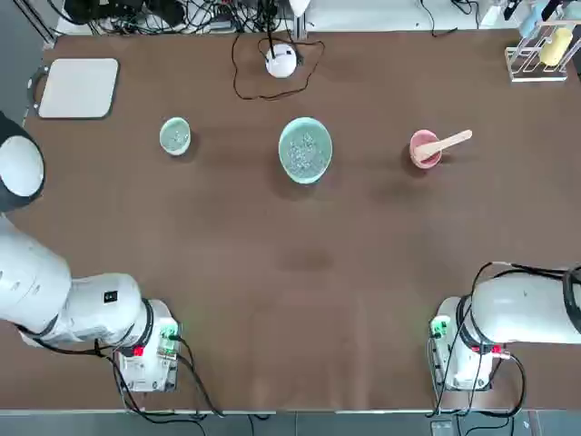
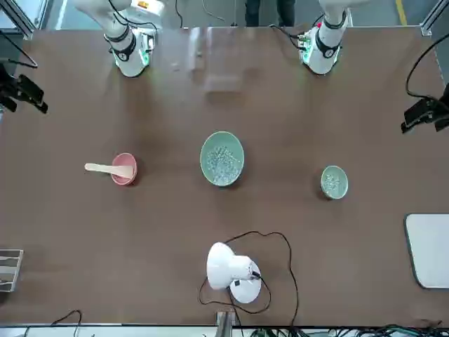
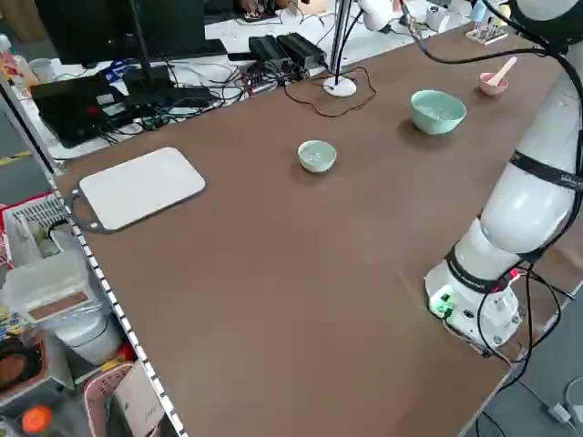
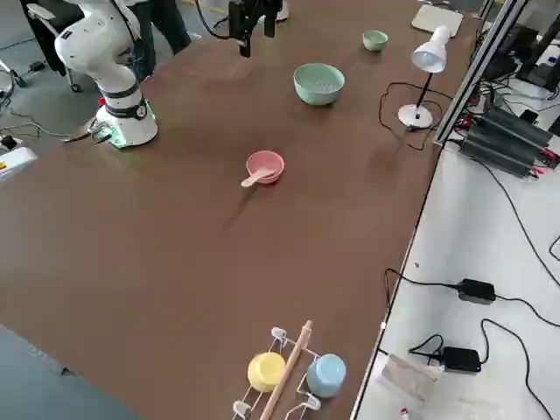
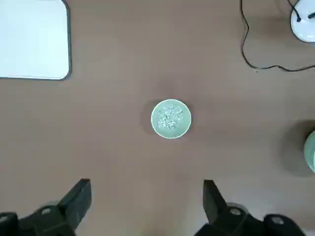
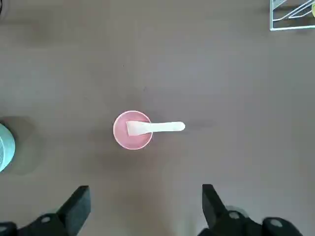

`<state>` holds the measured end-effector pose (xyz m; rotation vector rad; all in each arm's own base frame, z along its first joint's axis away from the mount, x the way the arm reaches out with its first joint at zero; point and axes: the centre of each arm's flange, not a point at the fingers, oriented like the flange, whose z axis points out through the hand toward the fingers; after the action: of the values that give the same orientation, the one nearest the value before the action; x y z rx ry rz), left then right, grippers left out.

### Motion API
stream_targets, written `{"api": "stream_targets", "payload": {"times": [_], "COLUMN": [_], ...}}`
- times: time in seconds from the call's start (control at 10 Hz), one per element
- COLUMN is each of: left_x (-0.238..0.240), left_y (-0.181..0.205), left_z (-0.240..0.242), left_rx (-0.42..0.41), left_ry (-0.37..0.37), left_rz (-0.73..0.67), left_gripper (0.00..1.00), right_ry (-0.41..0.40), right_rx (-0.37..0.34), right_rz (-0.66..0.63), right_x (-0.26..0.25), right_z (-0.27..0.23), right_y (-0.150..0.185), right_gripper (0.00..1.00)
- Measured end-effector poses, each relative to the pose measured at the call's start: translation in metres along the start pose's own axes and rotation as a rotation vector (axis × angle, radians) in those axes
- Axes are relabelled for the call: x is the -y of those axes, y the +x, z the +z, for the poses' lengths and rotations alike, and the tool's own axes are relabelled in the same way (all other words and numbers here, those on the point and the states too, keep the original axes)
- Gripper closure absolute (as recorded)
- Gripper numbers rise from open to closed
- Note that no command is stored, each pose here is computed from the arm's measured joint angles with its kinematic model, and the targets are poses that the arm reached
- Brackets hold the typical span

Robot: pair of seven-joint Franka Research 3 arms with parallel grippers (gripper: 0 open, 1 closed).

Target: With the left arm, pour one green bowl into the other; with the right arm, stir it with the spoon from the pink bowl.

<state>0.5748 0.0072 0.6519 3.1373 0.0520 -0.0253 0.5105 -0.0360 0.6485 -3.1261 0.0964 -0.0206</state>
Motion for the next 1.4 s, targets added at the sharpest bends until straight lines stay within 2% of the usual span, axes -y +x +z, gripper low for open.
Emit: {"api": "stream_targets", "payload": {"times": [0.4,0.5,0.7,1.1,1.4], "left_x": [0.013,0.021,0.027,0.073,0.073], "left_y": [-0.006,-0.004,0.009,0.024,0.015], "left_z": [-0.009,0.001,0.030,0.123,0.217], "left_rx": [-0.013,0.006,0.044,0.054,0.020], "left_ry": [0.002,0.001,-0.003,-0.031,-0.038], "left_rz": [-0.018,-0.027,-0.034,-0.115,-0.128], "left_gripper": [0.00,0.00,0.01,0.02,0.03], "right_ry": [0.012,0.078,0.292,0.618,0.805], "right_rx": [-0.001,0.002,0.038,0.162,0.175], "right_rz": [0.007,0.026,0.065,-0.059,-0.158], "right_x": [-0.001,-0.003,-0.031,-0.097,-0.180], "right_z": [0.000,0.001,0.025,0.141,0.231], "right_y": [0.000,0.001,0.011,0.036,0.024], "right_gripper": [0.00,0.00,0.00,0.00,0.00]}}
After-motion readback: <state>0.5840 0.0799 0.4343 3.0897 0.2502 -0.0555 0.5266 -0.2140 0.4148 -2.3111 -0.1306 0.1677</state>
